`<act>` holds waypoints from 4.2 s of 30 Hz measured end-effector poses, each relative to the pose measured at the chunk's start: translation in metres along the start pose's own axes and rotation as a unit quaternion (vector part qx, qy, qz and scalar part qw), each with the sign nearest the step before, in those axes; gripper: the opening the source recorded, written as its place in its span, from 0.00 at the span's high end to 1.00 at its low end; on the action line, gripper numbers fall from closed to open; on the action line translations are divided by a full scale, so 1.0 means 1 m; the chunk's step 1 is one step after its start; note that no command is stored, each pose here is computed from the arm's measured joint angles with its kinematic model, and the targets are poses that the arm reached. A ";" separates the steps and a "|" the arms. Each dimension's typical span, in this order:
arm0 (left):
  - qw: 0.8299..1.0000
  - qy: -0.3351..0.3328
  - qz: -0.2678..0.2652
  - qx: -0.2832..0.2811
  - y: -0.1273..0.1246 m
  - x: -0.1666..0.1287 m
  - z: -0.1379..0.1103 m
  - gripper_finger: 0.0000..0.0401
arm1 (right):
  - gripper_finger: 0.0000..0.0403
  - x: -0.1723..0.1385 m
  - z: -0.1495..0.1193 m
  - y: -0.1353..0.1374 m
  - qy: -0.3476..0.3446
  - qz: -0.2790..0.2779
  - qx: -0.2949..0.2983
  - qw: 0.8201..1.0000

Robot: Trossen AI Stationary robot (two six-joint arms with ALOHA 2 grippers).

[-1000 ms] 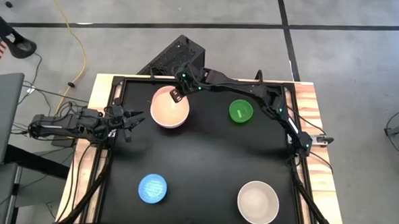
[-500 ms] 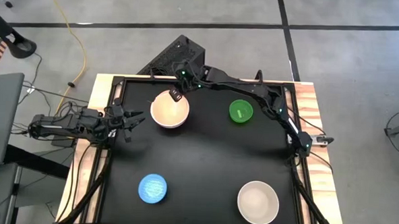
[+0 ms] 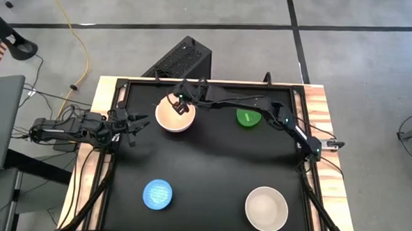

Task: Nest bowls inside each other
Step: Stack the light orange bowl on top of white bowl, then stack the gray bowl on top of the light orange bowl

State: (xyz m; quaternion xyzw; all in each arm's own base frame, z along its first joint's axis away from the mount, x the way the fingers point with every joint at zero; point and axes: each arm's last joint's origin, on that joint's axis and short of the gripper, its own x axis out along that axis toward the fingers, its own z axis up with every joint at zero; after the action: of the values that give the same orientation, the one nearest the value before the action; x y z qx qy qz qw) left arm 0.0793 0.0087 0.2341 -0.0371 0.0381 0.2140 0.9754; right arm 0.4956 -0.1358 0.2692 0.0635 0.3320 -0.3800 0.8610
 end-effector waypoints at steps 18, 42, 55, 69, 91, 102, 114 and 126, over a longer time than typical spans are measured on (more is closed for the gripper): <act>1.000 0.002 -0.017 -0.003 -0.001 0.000 0.000 0.68 | 0.99 -0.025 -0.005 0.006 0.039 0.050 -0.023 0.998; 0.997 0.016 -0.076 0.010 -0.004 0.000 -0.002 0.68 | 0.98 -0.320 -0.142 0.098 0.332 0.116 0.027 0.936; 0.997 0.009 -0.075 0.017 -0.004 0.000 -0.001 0.68 | 0.98 -0.396 -0.252 0.054 0.354 0.016 0.216 0.910; 0.997 0.005 -0.072 0.008 -0.004 0.000 0.000 0.68 | 0.63 -0.341 -0.289 0.009 0.426 0.013 0.230 0.875; 0.997 0.005 -0.071 0.008 -0.004 0.000 0.000 0.68 | 0.51 -0.298 -0.331 0.001 0.495 0.053 0.102 0.861; 0.998 0.005 -0.067 0.008 -0.004 0.000 0.000 0.68 | 0.83 -0.279 -0.331 0.001 0.494 0.094 0.069 0.861; 0.998 0.005 -0.067 0.008 -0.004 0.000 0.000 0.68 | 0.98 -0.276 -0.247 -0.031 0.421 0.170 0.210 0.866; 0.998 0.004 -0.067 0.008 -0.004 0.000 0.000 0.68 | 0.98 -0.191 -0.118 -0.027 0.198 0.231 0.219 0.927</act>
State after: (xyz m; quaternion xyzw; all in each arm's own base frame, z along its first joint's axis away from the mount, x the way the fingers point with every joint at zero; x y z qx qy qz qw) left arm 0.0810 0.0050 0.2345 -0.0330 0.0406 0.1473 0.9877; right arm 0.3210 0.0045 0.3007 0.3994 0.3806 -0.2131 0.8063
